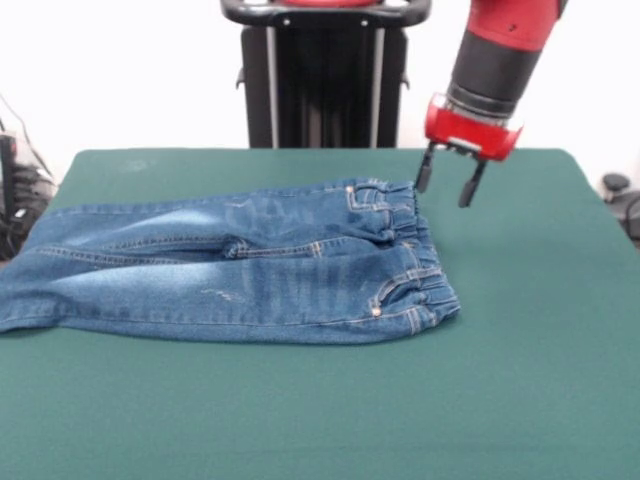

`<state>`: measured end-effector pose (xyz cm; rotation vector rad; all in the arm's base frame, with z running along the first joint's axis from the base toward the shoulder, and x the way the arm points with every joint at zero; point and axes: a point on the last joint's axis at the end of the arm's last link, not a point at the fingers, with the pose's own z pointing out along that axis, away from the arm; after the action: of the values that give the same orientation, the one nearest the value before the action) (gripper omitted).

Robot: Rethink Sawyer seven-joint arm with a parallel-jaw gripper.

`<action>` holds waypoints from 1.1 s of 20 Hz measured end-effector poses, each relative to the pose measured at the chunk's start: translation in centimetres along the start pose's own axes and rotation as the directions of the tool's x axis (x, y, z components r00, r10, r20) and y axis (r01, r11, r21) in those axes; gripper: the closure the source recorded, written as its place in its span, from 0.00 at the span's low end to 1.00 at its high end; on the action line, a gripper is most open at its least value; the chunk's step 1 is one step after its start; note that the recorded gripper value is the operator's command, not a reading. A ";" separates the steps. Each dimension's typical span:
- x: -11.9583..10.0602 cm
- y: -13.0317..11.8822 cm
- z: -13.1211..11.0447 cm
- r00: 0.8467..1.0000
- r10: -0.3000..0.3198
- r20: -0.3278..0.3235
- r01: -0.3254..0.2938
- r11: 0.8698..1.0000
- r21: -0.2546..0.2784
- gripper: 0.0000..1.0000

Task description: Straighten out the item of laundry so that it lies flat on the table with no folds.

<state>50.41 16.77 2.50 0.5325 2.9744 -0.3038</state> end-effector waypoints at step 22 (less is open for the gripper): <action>-2.5 -3.8 7.6 0.998 -0.033 0.048 0.026 0.990 0.139 0.00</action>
<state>51.89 10.87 -3.94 0.4869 2.9300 -0.5211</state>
